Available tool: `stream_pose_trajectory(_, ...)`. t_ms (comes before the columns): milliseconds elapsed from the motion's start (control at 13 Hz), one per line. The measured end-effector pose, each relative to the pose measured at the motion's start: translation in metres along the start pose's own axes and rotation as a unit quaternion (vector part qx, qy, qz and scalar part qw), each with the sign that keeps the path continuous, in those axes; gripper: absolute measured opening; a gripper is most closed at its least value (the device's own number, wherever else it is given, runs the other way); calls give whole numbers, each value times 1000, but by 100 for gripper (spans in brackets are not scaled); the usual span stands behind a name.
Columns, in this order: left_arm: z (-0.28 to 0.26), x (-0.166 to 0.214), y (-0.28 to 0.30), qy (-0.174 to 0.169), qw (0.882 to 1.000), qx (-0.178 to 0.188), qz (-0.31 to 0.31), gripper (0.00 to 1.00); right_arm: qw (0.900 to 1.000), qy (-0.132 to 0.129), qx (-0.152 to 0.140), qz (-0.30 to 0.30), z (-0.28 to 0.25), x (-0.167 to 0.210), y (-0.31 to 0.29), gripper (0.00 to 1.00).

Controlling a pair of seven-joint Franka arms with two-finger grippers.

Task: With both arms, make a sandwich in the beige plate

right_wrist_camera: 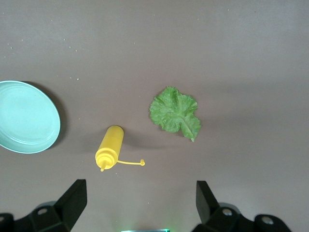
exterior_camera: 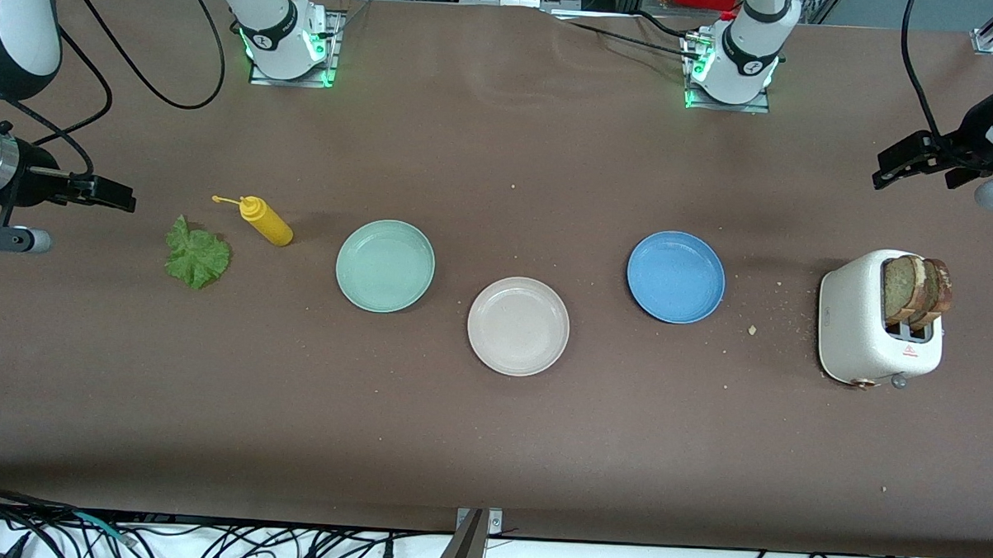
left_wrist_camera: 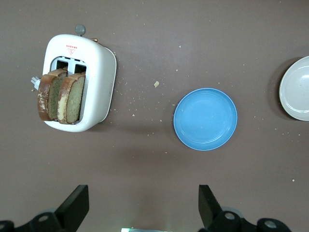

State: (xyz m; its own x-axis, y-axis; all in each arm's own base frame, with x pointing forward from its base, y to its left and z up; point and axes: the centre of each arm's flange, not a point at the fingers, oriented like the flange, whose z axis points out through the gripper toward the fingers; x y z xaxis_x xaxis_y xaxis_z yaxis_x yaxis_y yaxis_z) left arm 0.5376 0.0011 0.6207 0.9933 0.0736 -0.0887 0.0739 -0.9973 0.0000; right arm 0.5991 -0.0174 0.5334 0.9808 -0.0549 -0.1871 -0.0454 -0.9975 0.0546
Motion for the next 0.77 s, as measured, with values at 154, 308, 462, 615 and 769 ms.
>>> stream_pose_trajectory(154,1,0,5,0,1000,0,4,100,1000,0,0,0,0,0,0,100)
stream_pose_trajectory(308,1,0,8,0,1000,1,7,100,1000,0,0,0,0,0,0,100)
stream_pose_trajectory(462,1,0,8,0,1000,1,8,100,1000,0,0,0,0,0,0,100)
stream_pose_trajectory(615,1,0,8,0,1000,1,8,100,1000,0,0,0,0,0,0,100)
stream_pose_trajectory(769,1,0,9,0,1000,1,8,100,1000,0,0,0,0,0,0,100)
